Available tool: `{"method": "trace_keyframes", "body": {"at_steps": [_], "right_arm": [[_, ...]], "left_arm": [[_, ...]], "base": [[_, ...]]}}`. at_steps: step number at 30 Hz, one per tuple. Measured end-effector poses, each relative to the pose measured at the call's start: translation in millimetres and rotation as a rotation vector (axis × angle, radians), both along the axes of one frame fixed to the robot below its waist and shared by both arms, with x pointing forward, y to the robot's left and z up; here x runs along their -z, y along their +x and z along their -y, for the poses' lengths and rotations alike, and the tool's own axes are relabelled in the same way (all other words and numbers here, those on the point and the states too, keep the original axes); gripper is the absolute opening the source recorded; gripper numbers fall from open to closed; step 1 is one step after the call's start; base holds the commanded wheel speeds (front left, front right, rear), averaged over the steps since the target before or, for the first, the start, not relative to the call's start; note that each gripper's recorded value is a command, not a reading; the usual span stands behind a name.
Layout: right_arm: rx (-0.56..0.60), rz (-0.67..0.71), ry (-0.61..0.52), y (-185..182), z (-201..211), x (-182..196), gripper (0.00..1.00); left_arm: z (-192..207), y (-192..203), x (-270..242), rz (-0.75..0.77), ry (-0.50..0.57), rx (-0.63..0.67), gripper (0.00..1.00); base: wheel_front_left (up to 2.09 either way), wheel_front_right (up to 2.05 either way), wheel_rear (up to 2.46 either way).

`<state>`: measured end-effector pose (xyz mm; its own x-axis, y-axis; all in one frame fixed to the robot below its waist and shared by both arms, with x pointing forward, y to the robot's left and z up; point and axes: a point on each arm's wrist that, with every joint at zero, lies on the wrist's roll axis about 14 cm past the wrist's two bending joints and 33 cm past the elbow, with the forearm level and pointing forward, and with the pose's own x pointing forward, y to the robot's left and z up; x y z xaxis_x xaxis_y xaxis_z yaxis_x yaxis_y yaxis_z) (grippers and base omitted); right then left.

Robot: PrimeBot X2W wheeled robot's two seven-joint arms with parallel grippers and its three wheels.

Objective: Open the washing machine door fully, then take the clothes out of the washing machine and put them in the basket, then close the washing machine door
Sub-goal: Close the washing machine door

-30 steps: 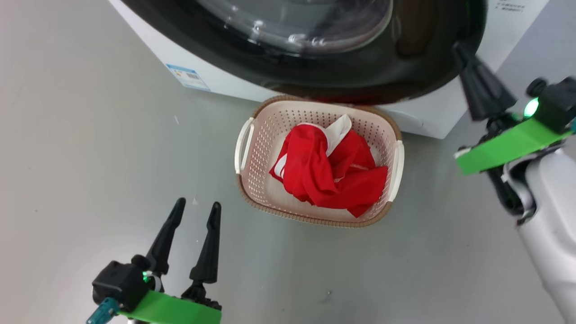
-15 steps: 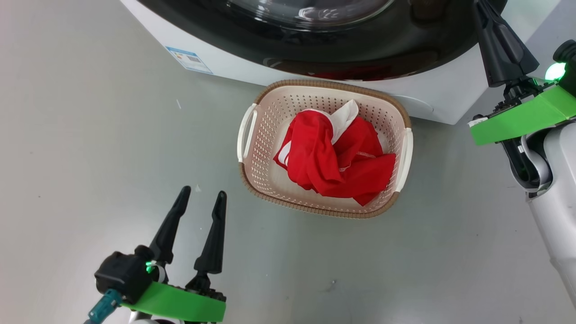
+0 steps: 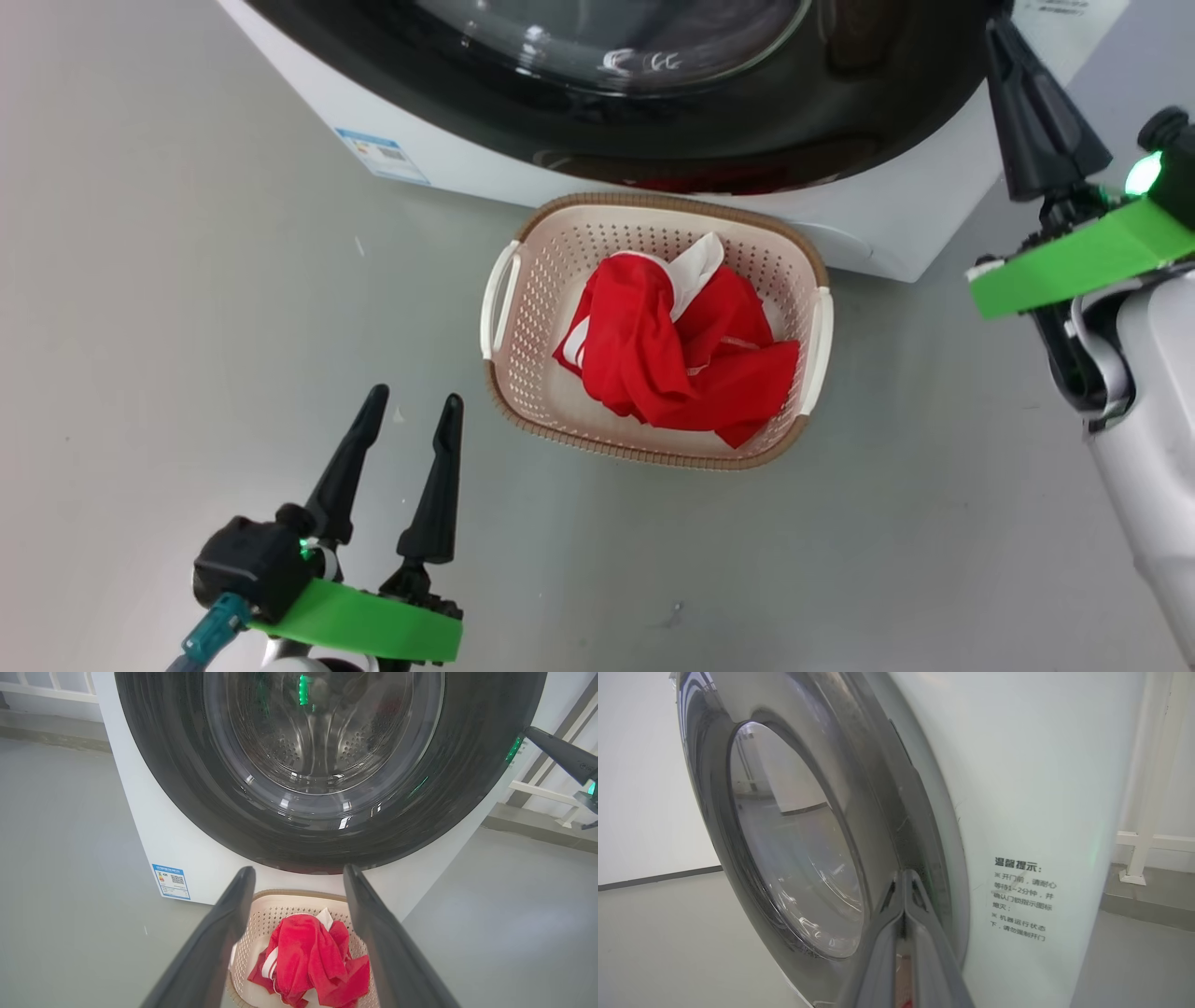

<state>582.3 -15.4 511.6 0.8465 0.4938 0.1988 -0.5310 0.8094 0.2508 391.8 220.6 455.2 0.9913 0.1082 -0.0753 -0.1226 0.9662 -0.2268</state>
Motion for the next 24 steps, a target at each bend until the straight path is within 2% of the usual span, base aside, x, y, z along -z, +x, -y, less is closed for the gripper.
{"method": "trace_keyframes", "body": {"at_steps": [2, 18, 24], "right_arm": [[0.004, -0.016, -0.011, -8, 4, 5, 1.0], [0.076, -0.172, -0.076, -86, 54, 48, 1.0], [0.157, -0.201, -0.072, -111, 85, 51, 1.0]], "left_arm": [[1, 0, -2, 0.007, 0.006, 0.005, 1.0], [7, -6, -11, 0.028, 0.052, 0.044, 1.0], [14, -3, -14, 0.041, 0.051, 0.065, 1.0]], "base": [[0.0, 0.0, 0.0], [0.0, 0.0, 0.0], [0.0, 0.0, 0.0]]}}
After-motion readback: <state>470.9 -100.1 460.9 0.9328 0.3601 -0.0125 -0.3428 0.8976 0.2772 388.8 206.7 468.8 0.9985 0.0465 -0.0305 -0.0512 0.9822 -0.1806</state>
